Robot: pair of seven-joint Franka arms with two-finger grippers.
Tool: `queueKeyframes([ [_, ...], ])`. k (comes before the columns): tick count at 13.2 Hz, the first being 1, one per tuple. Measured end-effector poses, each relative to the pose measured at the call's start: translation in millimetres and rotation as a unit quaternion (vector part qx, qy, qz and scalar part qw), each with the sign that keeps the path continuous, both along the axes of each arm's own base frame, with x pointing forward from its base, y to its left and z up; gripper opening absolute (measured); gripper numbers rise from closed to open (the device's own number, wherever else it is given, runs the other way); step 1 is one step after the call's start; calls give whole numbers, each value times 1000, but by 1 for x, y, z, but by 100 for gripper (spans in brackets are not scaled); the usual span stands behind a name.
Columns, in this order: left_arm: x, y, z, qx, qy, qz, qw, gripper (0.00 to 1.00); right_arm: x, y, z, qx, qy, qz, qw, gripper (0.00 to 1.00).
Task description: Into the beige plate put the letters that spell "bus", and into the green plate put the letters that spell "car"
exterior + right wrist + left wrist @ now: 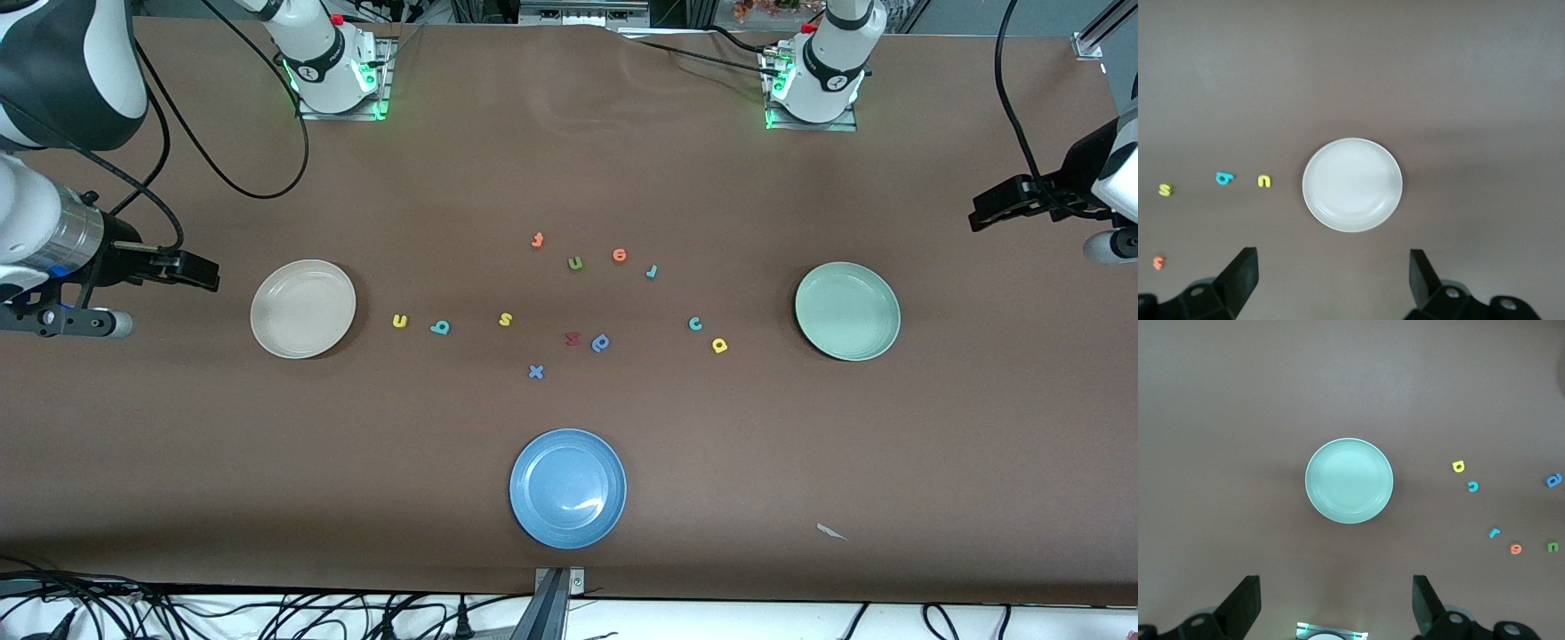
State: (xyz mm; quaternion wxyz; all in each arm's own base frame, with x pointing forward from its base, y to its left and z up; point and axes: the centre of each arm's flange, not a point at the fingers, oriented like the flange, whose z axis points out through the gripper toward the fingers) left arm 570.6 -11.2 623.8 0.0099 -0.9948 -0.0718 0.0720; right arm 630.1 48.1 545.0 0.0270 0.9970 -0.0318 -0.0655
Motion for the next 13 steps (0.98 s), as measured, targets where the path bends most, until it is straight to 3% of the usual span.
queueKeyframes([
  [5,-1,0,-1,0,5,0,1000,100,2,-31,-2,7,3,1,1000,100],
  [9,-1,0,-1,0,5,0,1000,100,8,-30,2,9,-24,4,1000,100],
  [13,-1,0,-1,0,5,0,1000,100,8,-19,3,11,-26,12,1000,100],
])
